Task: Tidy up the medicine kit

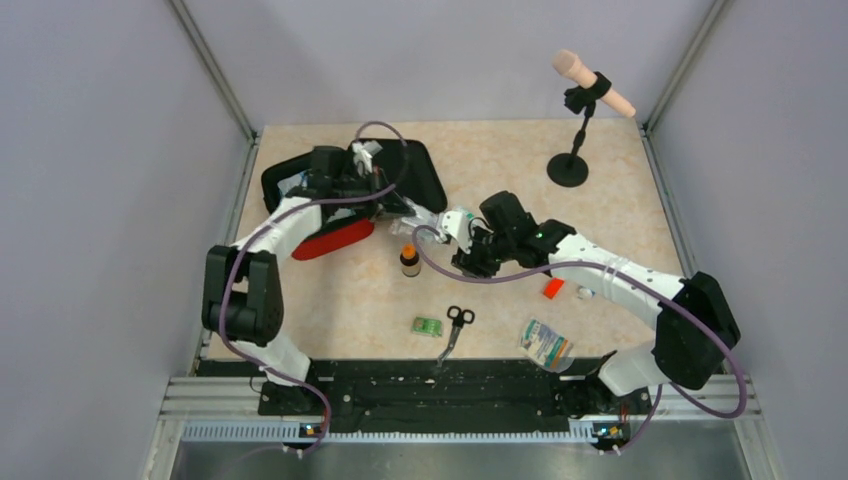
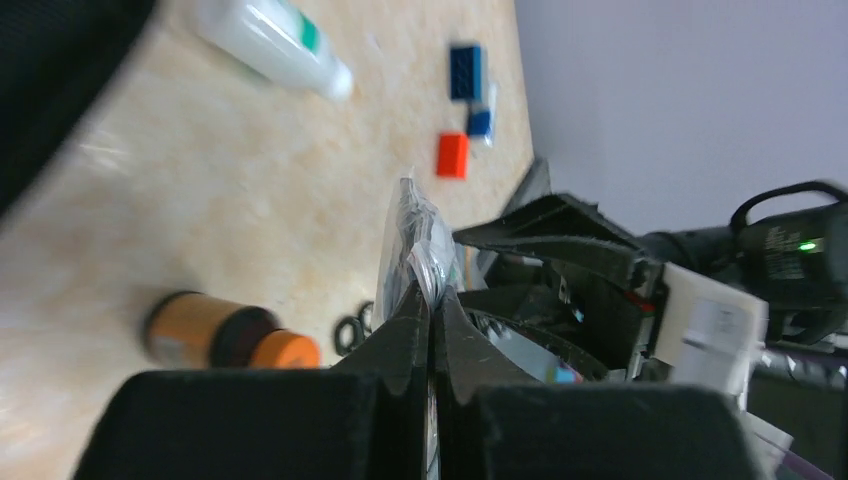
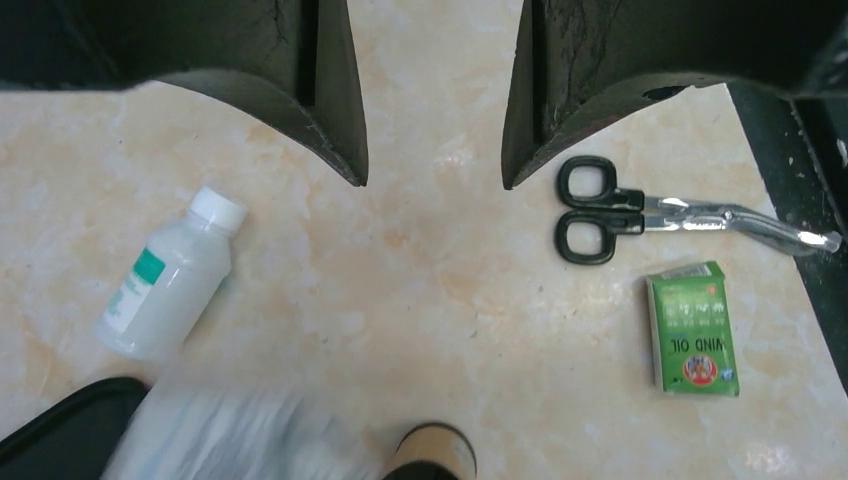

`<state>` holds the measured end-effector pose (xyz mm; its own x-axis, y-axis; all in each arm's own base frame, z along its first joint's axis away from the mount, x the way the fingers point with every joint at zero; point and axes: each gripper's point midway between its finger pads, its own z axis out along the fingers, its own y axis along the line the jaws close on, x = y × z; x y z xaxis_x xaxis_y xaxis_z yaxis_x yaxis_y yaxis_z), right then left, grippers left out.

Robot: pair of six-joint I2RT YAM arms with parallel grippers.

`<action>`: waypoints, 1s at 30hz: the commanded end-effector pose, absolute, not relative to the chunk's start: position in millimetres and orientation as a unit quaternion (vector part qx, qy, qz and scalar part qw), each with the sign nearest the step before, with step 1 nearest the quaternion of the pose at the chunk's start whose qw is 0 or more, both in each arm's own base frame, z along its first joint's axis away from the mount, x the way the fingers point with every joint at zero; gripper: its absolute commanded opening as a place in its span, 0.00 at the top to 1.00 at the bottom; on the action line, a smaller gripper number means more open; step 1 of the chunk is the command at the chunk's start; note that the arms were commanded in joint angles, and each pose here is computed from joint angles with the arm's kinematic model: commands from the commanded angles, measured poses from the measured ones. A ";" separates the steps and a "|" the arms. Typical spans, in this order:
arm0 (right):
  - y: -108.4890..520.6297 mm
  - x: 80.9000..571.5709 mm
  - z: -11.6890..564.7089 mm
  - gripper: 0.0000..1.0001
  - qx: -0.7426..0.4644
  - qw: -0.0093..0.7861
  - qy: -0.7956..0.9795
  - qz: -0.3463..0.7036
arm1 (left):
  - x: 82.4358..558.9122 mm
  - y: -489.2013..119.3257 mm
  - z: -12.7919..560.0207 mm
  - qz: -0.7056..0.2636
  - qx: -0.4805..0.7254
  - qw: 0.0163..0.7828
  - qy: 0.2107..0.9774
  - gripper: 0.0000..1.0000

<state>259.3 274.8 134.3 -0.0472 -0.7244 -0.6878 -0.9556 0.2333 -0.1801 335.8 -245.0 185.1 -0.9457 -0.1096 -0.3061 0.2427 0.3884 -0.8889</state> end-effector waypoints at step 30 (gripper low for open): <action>257.1 270.9 143.3 0.46 -0.544 0.371 0.731 0.176 | 468.7 58.3 110.0 -0.228 -0.210 0.316 0.897 1.00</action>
